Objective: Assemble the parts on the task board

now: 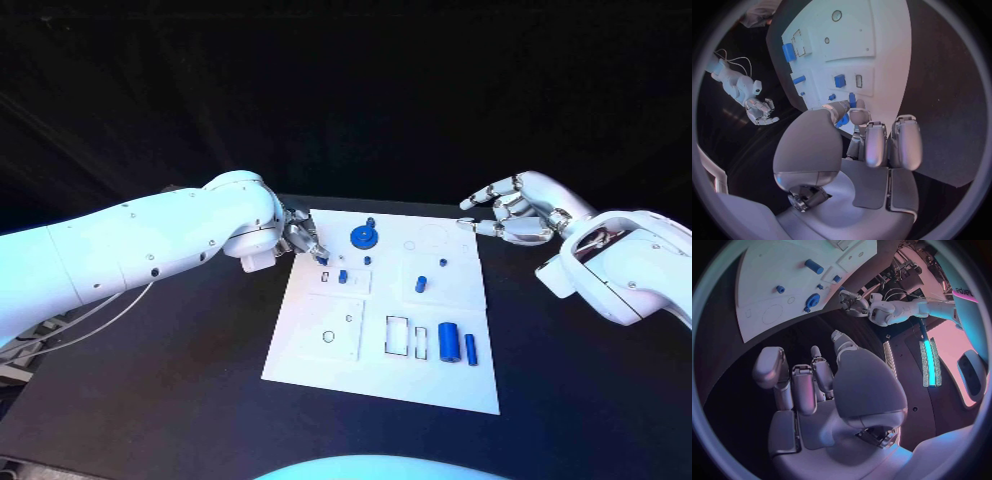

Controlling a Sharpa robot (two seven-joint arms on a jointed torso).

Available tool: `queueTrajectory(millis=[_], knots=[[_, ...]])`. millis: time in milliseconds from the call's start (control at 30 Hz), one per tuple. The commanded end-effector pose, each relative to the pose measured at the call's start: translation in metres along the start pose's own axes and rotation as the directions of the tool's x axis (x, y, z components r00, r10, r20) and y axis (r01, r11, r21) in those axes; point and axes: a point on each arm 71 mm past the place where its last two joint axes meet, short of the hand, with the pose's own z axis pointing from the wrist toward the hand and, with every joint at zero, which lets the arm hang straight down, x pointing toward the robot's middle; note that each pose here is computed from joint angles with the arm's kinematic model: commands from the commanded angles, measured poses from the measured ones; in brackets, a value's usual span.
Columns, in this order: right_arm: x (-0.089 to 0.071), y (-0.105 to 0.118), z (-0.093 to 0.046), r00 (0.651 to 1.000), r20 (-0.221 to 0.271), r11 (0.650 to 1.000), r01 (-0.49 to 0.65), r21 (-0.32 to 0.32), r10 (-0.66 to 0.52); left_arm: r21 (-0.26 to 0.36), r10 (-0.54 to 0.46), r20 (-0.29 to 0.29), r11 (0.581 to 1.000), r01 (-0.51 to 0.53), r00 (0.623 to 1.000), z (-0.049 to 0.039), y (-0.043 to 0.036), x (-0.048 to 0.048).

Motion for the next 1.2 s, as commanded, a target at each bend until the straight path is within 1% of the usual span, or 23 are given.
queueTrajectory(millis=[33,267,500,733,867,1033,1200], knots=[[0.000,0.000,0.000,1.000,-0.004,1.000,0.008,-0.004,-0.008,0.062,0.034,0.124,0.997,-0.042,0.992,-0.0055,-0.0069,0.0019],[0.001,0.000,0.000,1.000,-0.005,1.000,0.007,-0.005,-0.007,0.097,0.088,0.172,0.990,-0.106,0.981,-0.0103,-0.0118,0.0150],[0.001,0.000,0.000,1.000,-0.005,1.000,0.007,-0.005,-0.007,0.106,0.120,0.191,0.984,-0.142,0.974,-0.0121,-0.0127,0.0229],[0.001,0.000,0.000,1.000,-0.006,1.000,0.007,-0.004,-0.007,0.088,0.154,0.168,0.981,-0.170,0.974,-0.0113,-0.0107,0.0268],[0.001,0.000,0.000,1.000,-0.006,1.000,0.007,-0.004,-0.007,0.072,0.169,0.151,0.981,-0.181,0.974,-0.0092,-0.0082,0.0287],[0.002,-0.001,0.000,1.000,-0.007,1.000,0.007,-0.004,-0.007,0.056,0.176,0.133,0.981,-0.185,0.975,-0.0060,-0.0045,0.0334],[0.002,-0.001,-0.001,1.000,-0.008,1.000,0.006,-0.003,-0.006,0.048,0.183,0.119,0.981,-0.190,0.976,-0.0044,-0.0029,0.0360]])
